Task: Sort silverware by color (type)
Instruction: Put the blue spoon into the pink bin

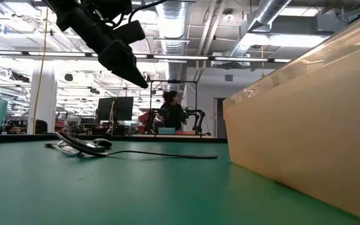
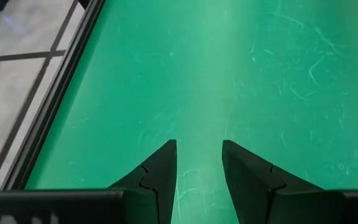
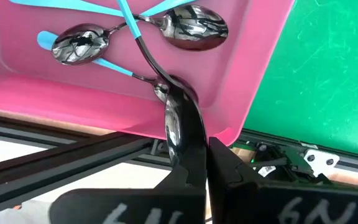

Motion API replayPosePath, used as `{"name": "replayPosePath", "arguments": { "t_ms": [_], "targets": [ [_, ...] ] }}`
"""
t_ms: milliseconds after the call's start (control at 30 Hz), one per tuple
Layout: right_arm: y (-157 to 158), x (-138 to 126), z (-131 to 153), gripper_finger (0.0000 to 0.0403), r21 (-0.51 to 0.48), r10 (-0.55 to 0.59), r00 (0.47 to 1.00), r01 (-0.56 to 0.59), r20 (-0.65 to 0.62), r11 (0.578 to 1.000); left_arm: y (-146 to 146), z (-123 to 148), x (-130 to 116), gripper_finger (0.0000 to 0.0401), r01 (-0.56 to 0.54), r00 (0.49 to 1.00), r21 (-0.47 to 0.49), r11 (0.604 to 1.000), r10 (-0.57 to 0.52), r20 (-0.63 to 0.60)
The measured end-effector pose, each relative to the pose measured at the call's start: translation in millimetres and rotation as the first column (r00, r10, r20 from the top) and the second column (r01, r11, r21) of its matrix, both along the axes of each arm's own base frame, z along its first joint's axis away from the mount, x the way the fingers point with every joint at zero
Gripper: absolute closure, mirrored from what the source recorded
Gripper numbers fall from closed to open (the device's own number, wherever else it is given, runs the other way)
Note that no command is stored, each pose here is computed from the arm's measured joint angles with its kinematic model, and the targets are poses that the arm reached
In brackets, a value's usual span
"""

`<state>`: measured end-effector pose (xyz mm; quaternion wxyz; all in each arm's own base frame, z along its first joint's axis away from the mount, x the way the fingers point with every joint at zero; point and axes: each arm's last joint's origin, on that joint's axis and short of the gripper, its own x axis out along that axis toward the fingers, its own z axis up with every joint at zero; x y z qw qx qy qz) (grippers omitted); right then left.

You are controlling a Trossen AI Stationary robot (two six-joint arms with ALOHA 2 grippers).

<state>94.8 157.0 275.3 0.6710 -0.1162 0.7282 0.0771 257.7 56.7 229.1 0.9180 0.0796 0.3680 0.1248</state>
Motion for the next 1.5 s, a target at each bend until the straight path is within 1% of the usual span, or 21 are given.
{"name": "replayPosePath", "arguments": {
  "t_ms": [67,200,433,667,800,967,1133,1267,1500],
  "targets": [
    [0.0,0.0,0.0,0.0396,0.001,0.004,1.000,-0.004,-0.001,1.000,0.1,0.5,0.4,0.0287,0.000,1.000,0.001,1.000,0.000,0.006],
    [0.1,-0.1,0.0,0.0396,0.007,0.055,0.998,-0.055,-0.008,0.998,0.1,0.7,0.6,0.0287,0.000,1.000,0.002,1.000,0.000,0.009],
    [-2.1,-3.3,0.5,0.0396,0.019,0.133,0.988,-0.132,-0.077,0.991,0.1,0.6,0.5,0.0287,0.000,1.000,0.002,1.000,0.000,0.009],
    [-2.6,-3.3,0.5,0.0396,0.022,0.206,0.975,-0.205,-0.078,0.978,0.1,0.6,0.5,0.0287,-0.001,1.000,0.001,1.000,0.001,0.008],
    [0.7,0.6,-4.0,0.0396,0.010,0.241,0.965,-0.241,-0.099,0.970,0.1,0.6,0.5,0.0287,-0.001,1.000,0.001,1.000,0.001,0.008],
    [7.7,8.1,-14.3,0.0396,-0.015,0.307,0.940,-0.312,-0.150,0.950,0.1,0.6,0.5,0.0287,-0.001,1.000,0.002,1.000,0.001,0.008],
    [11.1,16.7,-23.3,0.0396,-0.045,0.286,0.939,-0.300,-0.191,0.953,0.2,0.6,0.5,0.0287,-0.002,1.000,0.003,1.000,0.002,0.008],
    [9.9,20.3,-24.7,0.0396,-0.076,0.278,0.944,-0.295,-0.176,0.952,0.2,0.5,0.5,0.0287,-0.002,1.000,0.003,1.000,0.002,0.007],
    [7.5,23.4,-24.6,0.0396,-0.091,0.265,0.950,-0.282,-0.167,0.955,0.2,0.5,0.4,0.0287,-0.007,1.000,-0.002,1.000,0.007,0.009]
  ]
}}
